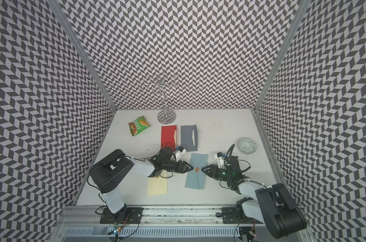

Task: Open the envelope
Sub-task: Pick up the envelope from the center of the board, then open the envelope flap on the envelope.

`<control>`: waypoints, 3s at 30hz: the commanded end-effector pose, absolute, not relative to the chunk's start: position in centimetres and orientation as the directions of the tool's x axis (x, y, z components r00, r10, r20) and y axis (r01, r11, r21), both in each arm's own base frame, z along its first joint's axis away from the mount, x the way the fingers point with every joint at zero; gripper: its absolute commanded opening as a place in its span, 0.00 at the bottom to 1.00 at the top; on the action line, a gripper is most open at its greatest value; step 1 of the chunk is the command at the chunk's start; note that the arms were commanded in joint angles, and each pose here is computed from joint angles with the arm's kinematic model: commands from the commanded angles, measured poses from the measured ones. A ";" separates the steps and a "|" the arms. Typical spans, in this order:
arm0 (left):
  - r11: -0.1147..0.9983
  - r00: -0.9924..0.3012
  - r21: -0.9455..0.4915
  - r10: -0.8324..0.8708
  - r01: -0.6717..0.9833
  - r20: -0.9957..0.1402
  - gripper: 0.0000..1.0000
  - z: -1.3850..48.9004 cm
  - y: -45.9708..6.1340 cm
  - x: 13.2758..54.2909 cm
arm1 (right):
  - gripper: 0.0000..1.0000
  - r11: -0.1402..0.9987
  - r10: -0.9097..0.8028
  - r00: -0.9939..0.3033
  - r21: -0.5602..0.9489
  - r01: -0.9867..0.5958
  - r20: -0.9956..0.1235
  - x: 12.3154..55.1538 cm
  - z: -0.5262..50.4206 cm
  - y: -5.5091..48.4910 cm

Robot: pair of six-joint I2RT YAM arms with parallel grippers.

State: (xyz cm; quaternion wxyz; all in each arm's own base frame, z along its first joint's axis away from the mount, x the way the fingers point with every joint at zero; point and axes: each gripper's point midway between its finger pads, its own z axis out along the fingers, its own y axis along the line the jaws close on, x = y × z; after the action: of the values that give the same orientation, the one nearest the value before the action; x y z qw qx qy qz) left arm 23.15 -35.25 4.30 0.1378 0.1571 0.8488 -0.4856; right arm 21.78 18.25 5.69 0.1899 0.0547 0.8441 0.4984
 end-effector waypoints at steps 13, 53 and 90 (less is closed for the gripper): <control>0.472 -0.915 -0.784 0.172 0.403 -0.366 0.59 3.6 -35.7 22.3 | 0.46 0.410 0.253 -0.921 0.895 -0.176 -0.297 22.1 7.6 19.5; 0.533 -0.743 -0.707 -0.199 0.466 -0.640 0.59 13.9 -29.1 26.4 | 0.00 0.445 0.347 -0.710 0.774 -0.451 -0.613 23.3 16.1 17.7; 0.162 -0.650 -0.688 -0.234 0.707 -0.723 0.35 23.2 -30.2 23.4 | 0.00 0.175 0.089 -0.674 0.677 -0.715 -0.734 19.2 20.0 24.3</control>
State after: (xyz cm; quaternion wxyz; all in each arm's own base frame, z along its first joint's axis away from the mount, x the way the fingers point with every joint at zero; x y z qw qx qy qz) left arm 23.77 -29.94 21.36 0.3635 0.1592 0.6864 -0.6094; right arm 19.11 23.82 18.11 0.3082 -0.1986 0.7141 0.5964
